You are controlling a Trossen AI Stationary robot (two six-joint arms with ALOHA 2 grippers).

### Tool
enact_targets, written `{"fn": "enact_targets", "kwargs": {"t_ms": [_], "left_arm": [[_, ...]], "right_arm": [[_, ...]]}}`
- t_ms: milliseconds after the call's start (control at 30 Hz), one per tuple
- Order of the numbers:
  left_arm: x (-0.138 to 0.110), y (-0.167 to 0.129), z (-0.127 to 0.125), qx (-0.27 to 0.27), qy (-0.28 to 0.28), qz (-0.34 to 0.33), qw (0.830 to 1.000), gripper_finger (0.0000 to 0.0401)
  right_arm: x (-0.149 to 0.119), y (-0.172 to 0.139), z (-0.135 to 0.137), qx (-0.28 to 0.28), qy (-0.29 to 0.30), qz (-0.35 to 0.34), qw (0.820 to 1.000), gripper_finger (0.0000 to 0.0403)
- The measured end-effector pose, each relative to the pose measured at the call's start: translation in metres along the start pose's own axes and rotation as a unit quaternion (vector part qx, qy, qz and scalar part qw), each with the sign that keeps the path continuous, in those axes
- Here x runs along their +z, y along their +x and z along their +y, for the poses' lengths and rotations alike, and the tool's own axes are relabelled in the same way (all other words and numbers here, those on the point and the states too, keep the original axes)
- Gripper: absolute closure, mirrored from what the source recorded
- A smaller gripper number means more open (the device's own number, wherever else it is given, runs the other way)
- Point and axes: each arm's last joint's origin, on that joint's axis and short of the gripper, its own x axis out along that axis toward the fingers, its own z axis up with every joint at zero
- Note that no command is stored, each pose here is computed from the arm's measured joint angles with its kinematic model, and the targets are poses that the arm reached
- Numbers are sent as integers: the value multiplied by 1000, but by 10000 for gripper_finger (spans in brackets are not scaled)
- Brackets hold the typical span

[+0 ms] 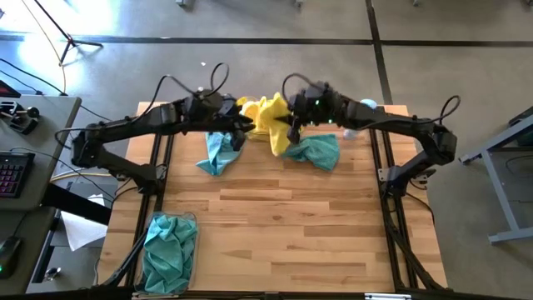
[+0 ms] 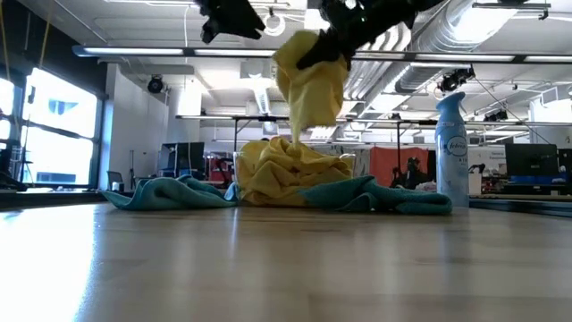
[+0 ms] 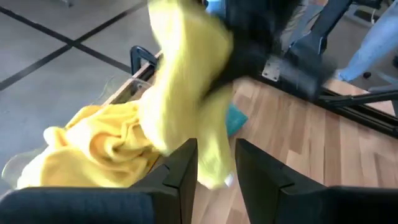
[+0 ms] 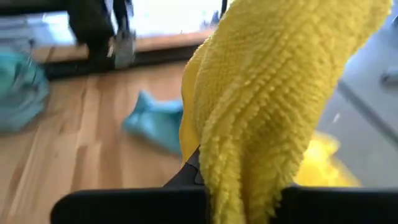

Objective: Sort microfiber towel by color & place in baskets
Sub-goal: Put the yellow microfiber towel into the top transparent bin

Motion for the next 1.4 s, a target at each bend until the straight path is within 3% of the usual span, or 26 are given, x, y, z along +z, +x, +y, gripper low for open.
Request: {"fn": "enact_targets", "kwargs": {"t_ms": [200,433,667,800,1000,1167,1400], "left_arm": [[-38,-24,14,3,-23,-33,999,306],[-67,-63,26,7,-57,-69,996,306],[-80,-103,31,4,-60,-102,993,307],[-87,-119,32,7,-49,-98,994,307],[-89,-131,33,7,-32,-114,993,307],[-90,-132,33,8,-17,-114,993,307],[-91,-131,33,10,-13,-105,994,307]], "right_arm": [[48,-17,-24,-44,-48,-81,995,399],[66,26,-56,-78,-103,-72,989,400],[27,62,-74,-117,-65,134,982,402],[6,66,-72,-122,-39,189,974,402],[-22,76,-74,-142,34,210,967,402],[-42,92,-77,-123,102,183,970,402],[-72,124,-80,-126,163,209,956,395]]}}
